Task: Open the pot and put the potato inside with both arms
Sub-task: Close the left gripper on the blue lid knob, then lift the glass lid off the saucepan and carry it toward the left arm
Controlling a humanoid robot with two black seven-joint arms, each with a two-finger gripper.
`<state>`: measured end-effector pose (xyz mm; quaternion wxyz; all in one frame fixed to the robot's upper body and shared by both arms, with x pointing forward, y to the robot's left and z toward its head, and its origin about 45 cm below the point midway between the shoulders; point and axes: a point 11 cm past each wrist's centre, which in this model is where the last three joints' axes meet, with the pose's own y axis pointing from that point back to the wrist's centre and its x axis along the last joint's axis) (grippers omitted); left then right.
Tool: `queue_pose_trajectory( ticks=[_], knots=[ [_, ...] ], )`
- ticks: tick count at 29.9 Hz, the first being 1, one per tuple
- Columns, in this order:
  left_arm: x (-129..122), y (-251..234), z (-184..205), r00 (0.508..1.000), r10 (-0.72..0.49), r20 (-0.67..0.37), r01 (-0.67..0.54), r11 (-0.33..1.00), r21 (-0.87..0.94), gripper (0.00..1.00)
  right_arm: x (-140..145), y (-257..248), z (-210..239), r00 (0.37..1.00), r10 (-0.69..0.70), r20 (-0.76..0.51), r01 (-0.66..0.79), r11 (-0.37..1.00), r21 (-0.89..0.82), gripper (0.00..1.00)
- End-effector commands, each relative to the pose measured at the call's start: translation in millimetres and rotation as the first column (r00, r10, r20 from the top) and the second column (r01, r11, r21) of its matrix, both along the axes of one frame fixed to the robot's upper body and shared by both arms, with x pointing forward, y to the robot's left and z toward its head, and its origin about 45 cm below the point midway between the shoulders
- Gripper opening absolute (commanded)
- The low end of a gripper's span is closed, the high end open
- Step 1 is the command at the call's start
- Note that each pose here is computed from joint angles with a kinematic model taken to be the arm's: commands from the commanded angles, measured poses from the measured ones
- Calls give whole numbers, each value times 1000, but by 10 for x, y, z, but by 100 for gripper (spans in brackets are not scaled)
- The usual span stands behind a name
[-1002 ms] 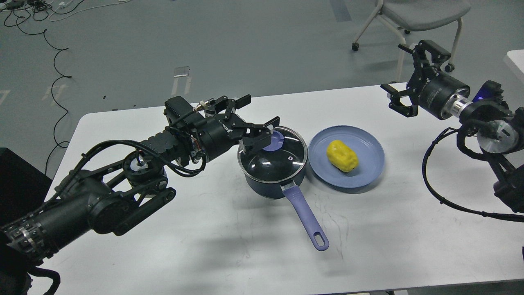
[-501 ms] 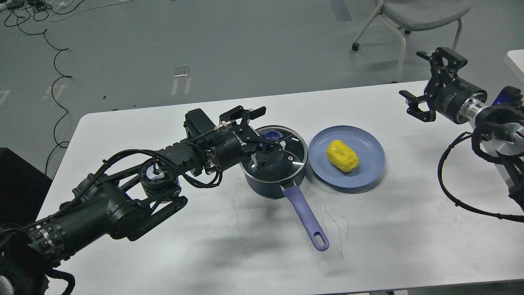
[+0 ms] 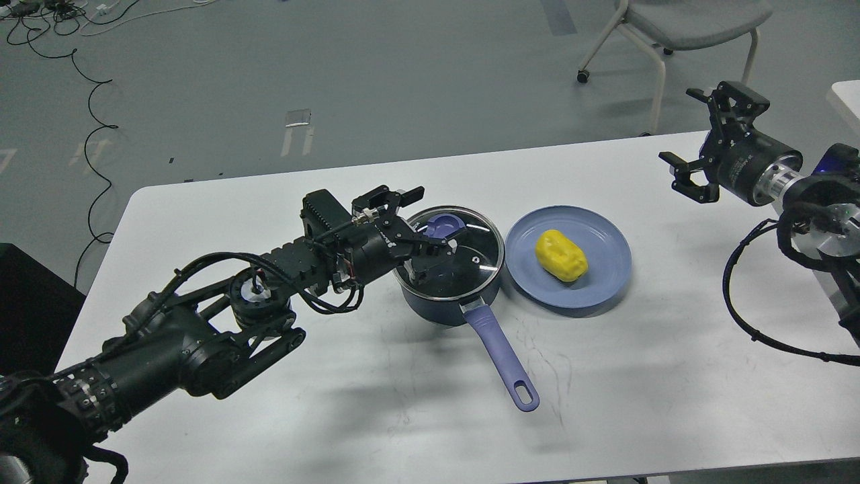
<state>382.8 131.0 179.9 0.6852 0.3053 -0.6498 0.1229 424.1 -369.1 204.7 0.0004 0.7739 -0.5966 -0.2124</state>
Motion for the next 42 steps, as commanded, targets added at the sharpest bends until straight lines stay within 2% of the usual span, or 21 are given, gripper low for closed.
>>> queue_pose_trajectory(
  ticks=[1, 13, 32, 34, 35, 36, 42],
  knots=[
    [-15, -2, -22, 1000, -4, -4, 4, 1000, 4, 97, -10, -23, -8, 1000, -3, -3, 3, 1000, -6, 100],
    [-80, -120, -69, 1000, -27, -15, 27, 1000, -4, 89, -85, -51, -123, 1000, -8, -30, 8, 1000, -9, 100],
    [-72, -45, -156, 999, -27, -31, 27, 999, 20, 88, -122, -60, -214, 998, -8, -55, 7, 1000, -20, 100],
    [-72, -44, -157, 999, -26, -33, 26, 999, 20, 77, -127, -61, -222, 998, -8, -58, 7, 1000, -21, 100],
    [-74, -44, -162, 999, -24, -39, 25, 999, 20, 63, -127, -59, -223, 998, -7, -57, 6, 1000, -21, 100],
    [-70, -32, -166, 999, -21, -41, 22, 1000, 22, 57, -132, -60, -231, 998, -7, -60, 6, 1000, -21, 100],
    [-59, -4, -175, 999, -14, -44, 15, 1000, 27, 57, -137, -62, -238, 998, -8, -62, 6, 1000, -21, 100]
  ],
)
